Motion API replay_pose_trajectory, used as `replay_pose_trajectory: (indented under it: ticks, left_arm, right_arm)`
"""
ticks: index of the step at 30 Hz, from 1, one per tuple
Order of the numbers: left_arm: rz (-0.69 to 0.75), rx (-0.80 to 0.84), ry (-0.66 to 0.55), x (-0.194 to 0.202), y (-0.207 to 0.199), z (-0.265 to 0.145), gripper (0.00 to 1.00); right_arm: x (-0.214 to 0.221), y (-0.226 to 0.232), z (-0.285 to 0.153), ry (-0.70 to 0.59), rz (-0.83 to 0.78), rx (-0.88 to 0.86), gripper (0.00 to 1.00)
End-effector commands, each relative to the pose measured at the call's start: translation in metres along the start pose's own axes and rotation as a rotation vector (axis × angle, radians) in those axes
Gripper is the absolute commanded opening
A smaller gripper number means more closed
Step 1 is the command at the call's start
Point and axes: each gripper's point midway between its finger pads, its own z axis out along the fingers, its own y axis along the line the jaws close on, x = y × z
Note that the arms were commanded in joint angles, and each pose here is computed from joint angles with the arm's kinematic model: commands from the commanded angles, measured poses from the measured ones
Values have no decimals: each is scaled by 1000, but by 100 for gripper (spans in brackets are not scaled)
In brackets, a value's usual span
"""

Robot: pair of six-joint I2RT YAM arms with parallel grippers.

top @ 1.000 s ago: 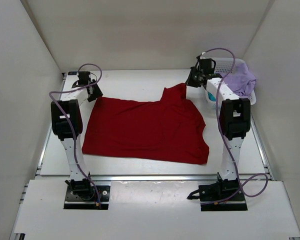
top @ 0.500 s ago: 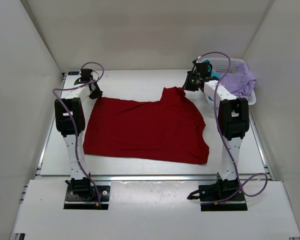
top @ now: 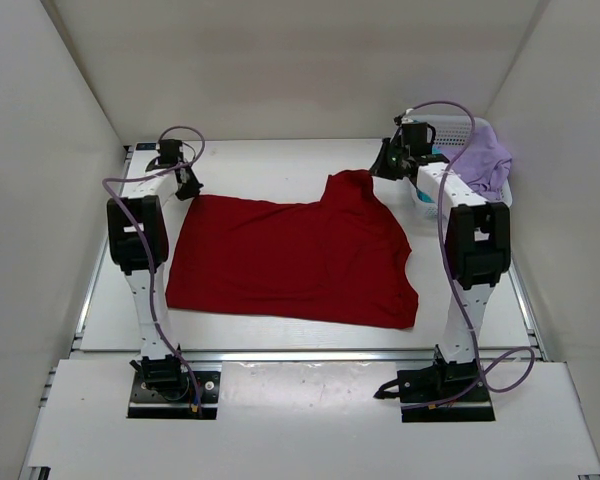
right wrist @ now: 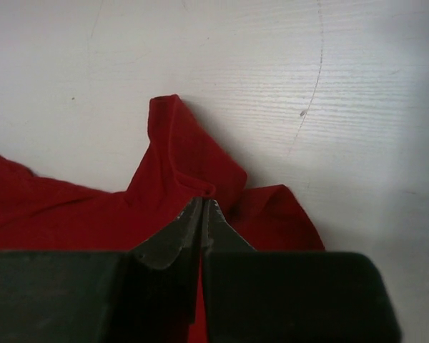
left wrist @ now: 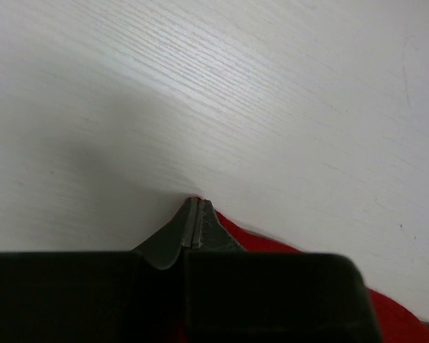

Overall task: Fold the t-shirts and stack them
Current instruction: Fold the other side of the tshirt into a rectangle

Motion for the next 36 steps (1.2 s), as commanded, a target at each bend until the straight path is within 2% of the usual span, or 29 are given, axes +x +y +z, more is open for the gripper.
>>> replay_pose_trajectory:
  ticks: [1, 5, 11, 18, 20, 27, 36]
  left_arm:
    - [-26, 49, -100, -33, -13, -35, 0]
    - [-53, 95, -168, -51, -20, -63, 0]
    - [-103, 123, -202, -52, -8, -90, 0]
    - [-152, 127, -209, -26, 13, -120, 0]
    - [-157, 155, -242, -27, 10, -139, 0]
    - [-203, 148, -277, -2, 37, -168, 0]
    - [-247, 169, -315, 22, 51, -202, 0]
  right_arm:
    - [-36, 19, -36, -112, -23, -54, 0]
    - [-32, 28, -64, -138, -21, -66, 0]
    - [-4, 42, -101, -146, -27, -81, 0]
    - [47, 34, -149, -165, 7, -65, 0]
    - [56, 34, -168, -185, 6, -62, 0]
    - [109, 24, -216, -193, -10, -28, 0]
    - [167, 6, -247, -173, 11, -1, 0]
